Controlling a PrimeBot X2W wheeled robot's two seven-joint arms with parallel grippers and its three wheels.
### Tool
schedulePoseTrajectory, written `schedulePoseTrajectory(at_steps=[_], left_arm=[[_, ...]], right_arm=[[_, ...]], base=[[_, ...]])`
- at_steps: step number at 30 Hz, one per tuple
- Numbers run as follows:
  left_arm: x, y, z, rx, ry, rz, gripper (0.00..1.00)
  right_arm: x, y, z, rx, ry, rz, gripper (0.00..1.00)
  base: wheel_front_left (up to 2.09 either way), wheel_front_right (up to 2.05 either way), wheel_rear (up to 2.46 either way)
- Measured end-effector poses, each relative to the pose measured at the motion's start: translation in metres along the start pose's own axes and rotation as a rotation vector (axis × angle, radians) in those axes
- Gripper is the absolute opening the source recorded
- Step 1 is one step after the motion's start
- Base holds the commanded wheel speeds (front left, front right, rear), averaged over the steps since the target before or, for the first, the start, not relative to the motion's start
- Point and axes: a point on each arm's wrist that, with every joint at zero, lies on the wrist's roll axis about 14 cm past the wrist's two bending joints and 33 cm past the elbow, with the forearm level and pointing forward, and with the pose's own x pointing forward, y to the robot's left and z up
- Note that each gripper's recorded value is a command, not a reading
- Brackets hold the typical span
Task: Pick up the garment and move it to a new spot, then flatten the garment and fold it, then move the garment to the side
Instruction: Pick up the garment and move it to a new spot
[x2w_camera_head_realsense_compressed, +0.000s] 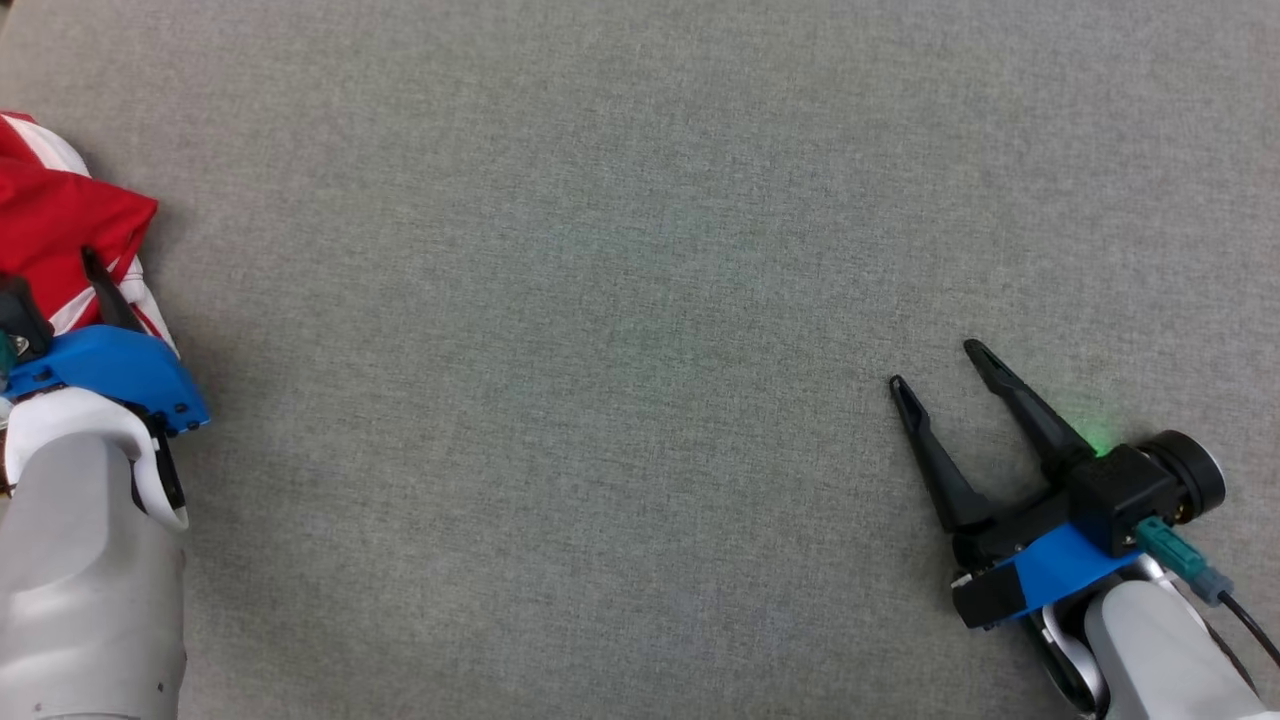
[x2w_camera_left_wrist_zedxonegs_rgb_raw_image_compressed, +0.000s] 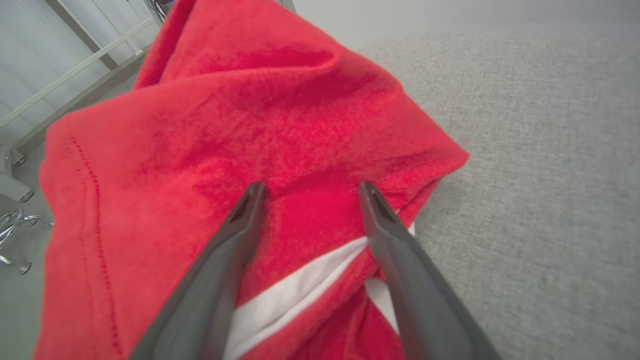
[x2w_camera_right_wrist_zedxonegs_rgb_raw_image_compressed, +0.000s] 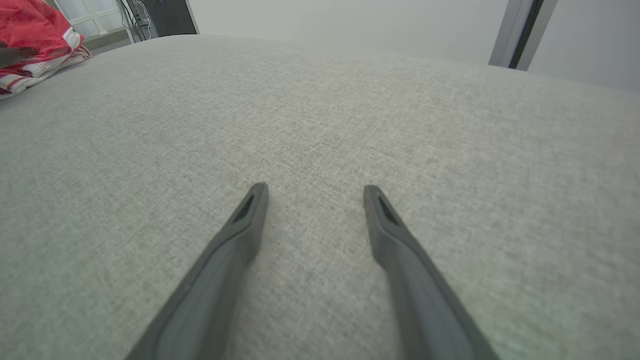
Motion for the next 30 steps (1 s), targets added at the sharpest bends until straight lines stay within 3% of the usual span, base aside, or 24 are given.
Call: schedulePoseTrajectory(at_steps=[2, 3, 5, 6, 16, 25, 30], left_arm=[[0.004, -0.003, -0.008, 0.0, 0.038, 0.007, 1.0], [0.006, -0.004, -0.012, -0.013, 0.056, 0.012, 0.77], [0.007, -0.008, -0.02, -0.031, 0.091, 0.02, 0.13], [0.007, -0.01, -0.025, -0.047, 0.11, 0.022, 0.0], [0.008, -0.016, -0.012, -0.074, 0.064, -0.019, 0.0], [0.003, -0.022, 0.117, -0.06, -0.294, -0.135, 0.0], [-0.018, -0.058, 0.166, -0.076, -0.433, -0.238, 0.0]], right_arm=[[0.002, -0.003, -0.001, 0.004, -0.002, -0.005, 1.0], [0.003, -0.005, -0.002, 0.006, -0.003, -0.008, 1.0], [0.004, -0.007, -0.003, 0.01, -0.005, -0.014, 1.0], [0.004, -0.008, -0.003, 0.012, -0.006, -0.016, 1.0], [0.002, -0.017, 0.005, 0.013, -0.019, -0.054, 1.0], [-0.014, -0.012, 0.024, 0.018, -0.034, -0.099, 1.0], [-0.029, -0.011, 0.037, 0.034, -0.059, -0.142, 1.0]], base=[[0.0, 0.0, 0.0], [0.0, 0.0, 0.0], [0.0, 0.0, 0.0], [0.0, 0.0, 0.0], [0.0, 0.0, 0.0], [0.0, 0.0, 0.0], [0.0, 0.0, 0.0]])
